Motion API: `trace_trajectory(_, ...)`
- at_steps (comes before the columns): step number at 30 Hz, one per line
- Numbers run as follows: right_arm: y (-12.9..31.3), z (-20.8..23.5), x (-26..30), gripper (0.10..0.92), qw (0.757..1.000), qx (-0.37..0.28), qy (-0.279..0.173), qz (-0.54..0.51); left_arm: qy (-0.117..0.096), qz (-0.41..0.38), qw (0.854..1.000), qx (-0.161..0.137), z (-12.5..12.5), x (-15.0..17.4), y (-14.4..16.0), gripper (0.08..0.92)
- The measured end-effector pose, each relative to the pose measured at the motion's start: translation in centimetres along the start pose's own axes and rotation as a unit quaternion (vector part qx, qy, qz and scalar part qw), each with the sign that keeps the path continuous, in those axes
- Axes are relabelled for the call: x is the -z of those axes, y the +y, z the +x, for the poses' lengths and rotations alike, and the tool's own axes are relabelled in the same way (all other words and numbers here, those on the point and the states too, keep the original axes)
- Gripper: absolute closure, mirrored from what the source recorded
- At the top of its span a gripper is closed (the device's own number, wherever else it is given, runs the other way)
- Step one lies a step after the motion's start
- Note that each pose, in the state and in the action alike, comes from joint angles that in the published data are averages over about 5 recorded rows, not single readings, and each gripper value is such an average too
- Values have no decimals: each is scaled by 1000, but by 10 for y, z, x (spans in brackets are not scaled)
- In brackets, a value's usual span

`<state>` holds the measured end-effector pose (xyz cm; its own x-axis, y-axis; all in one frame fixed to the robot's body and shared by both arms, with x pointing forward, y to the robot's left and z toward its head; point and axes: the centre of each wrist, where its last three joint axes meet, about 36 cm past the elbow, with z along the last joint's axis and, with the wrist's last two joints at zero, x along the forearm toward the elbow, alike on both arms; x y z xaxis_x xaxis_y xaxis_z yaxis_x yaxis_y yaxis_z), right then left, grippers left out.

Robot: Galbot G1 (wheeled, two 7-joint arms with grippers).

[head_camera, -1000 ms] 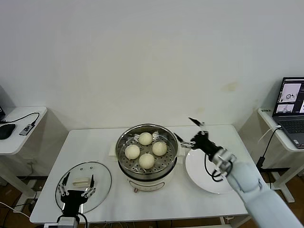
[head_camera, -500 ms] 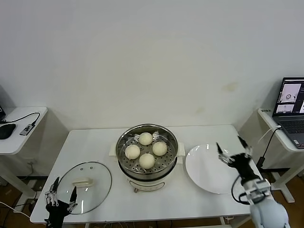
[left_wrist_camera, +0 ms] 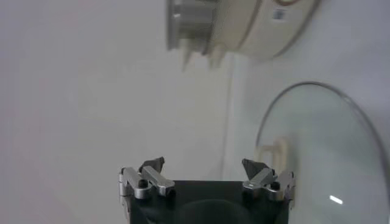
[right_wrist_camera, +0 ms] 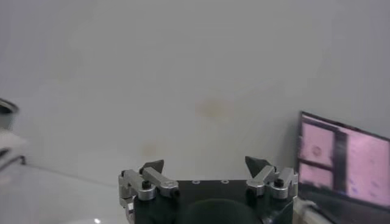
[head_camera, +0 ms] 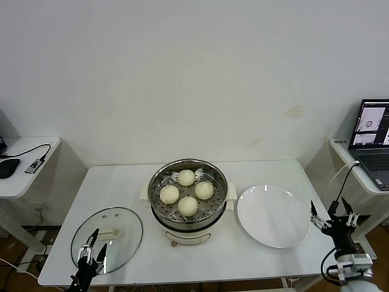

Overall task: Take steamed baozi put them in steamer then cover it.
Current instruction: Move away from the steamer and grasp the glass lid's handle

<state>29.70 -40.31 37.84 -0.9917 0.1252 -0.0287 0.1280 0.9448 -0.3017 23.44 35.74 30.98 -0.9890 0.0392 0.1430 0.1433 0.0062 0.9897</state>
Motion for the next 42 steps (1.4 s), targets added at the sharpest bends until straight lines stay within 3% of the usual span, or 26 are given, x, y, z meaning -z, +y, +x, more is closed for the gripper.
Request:
trace_trajectory(15, -6, 24, -11, 200, 999, -24, 24, 17, 0, -49, 999, -22, -42, -26, -19, 177)
trace_trajectory(42, 6, 33, -28, 200, 998, -21, 54, 31, 8, -68, 998, -13, -104, -43, -12, 193)
